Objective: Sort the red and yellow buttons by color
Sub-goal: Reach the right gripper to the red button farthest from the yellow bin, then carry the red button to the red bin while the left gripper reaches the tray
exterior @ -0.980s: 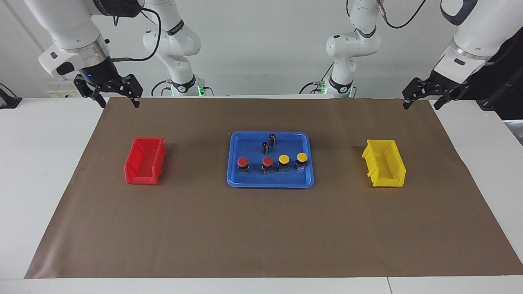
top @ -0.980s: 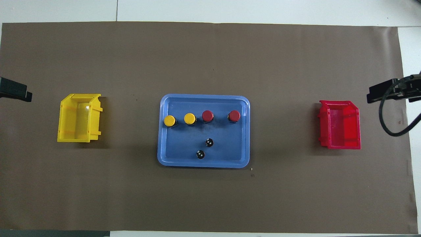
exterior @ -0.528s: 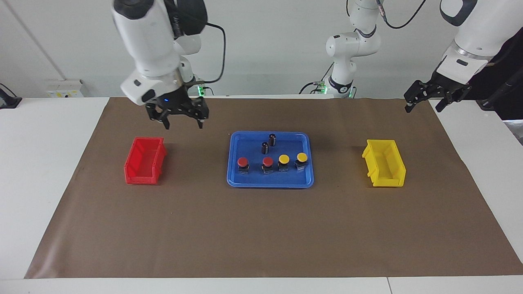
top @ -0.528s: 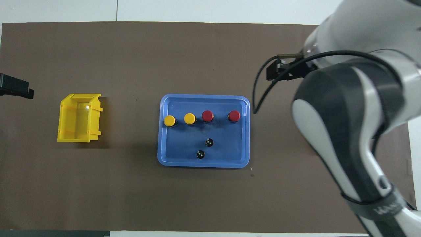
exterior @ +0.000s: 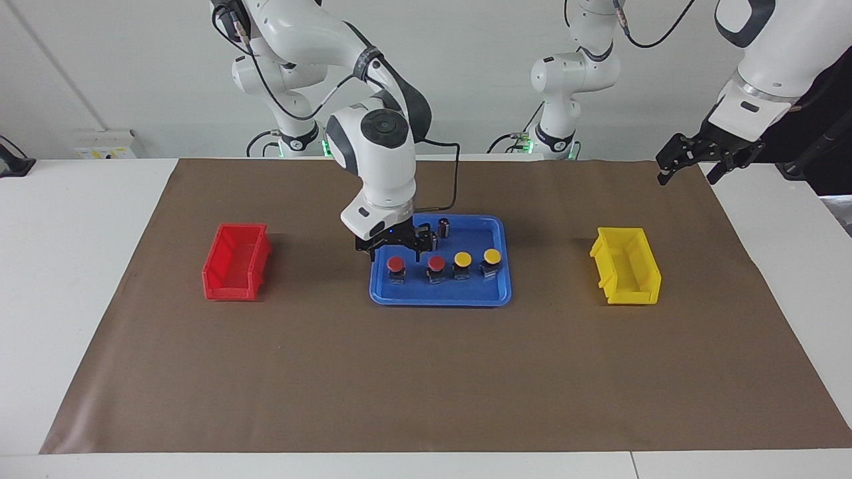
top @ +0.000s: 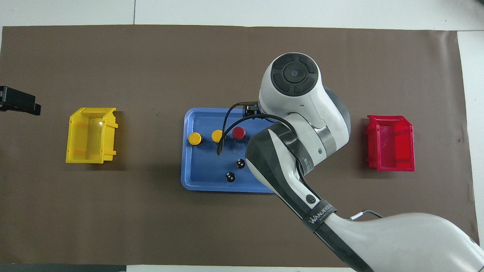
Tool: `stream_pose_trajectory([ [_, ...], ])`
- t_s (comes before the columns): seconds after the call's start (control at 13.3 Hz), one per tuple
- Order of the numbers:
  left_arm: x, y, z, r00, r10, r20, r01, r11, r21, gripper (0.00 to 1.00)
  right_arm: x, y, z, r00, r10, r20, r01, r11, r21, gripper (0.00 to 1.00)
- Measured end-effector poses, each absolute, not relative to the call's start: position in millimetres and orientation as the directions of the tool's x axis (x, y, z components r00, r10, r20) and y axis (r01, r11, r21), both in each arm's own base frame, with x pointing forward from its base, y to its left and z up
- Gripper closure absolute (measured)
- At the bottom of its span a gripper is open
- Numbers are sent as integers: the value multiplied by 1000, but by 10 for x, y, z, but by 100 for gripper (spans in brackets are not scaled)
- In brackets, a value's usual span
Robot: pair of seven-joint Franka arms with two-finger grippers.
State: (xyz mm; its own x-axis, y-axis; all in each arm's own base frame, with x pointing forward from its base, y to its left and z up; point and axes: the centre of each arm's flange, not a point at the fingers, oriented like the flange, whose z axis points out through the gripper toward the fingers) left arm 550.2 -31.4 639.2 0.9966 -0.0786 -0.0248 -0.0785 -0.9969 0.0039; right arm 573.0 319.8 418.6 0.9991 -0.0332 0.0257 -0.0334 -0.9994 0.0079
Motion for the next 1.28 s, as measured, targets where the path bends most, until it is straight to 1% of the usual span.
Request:
stream_pose_trajectory([
  [0.23, 5498, -314, 6381, 997, -79, -28, -78, -997, 4, 0, 5504, 3117, 3925, 999, -23, 47, -23, -1000, 5, 3],
  [0.3, 5492, -314, 6373, 996, -78, -30, -78, -997, 4, 0, 5425, 3096, 3846, 999, -19, 49, -19, -1000, 7, 7],
  [0.38, 5484, -314, 6363, 996, -78, -32, -78, -997, 4, 0, 5369, 3079, 3792, 998, -16, 53, -16, -1000, 6, 7],
  [0.45, 5476, -315, 6356, 996, -79, -34, -78, -997, 3, 0, 5338, 3074, 3751, 998, -13, 59, -13, -1000, 2, 10],
  [0.75, 5458, -316, 6349, 996, -79, -37, -78, -997, 3, 0, 5343, 3073, 3647, 996, -14, 86, -12, -1000, -21, 14],
  [0.9, 5453, -316, 6333, 996, -78, -41, -78, -997, 3, 0, 5349, 3078, 3572, 996, -13, 85, -11, -1000, -25, 14],
  [1.06, 5443, -316, 6329, 996, -78, -42, -78, -997, 2, 0, 5362, 3066, 3542, 996, -13, 84, -11, -1000, -24, 15],
  [1.13, 5435, -315, 6325, 996, -78, -43, -78, -997, 2, 0, 5366, 3057, 3536, 996, -13, 84, -11, -1000, -23, 19],
  [1.21, 5429, -313, 6319, 996, -78, -45, -78, -997, 2, 0, 5364, 3053, 3522, 997, -11, 82, -10, -1000, -21, 19],
  [1.28, 5423, -312, 6313, 996, -78, -46, -78, -997, 2, 0, 5361, 3053, 3500, 997, -10, 79, -9, -1000, -19, 24],
])
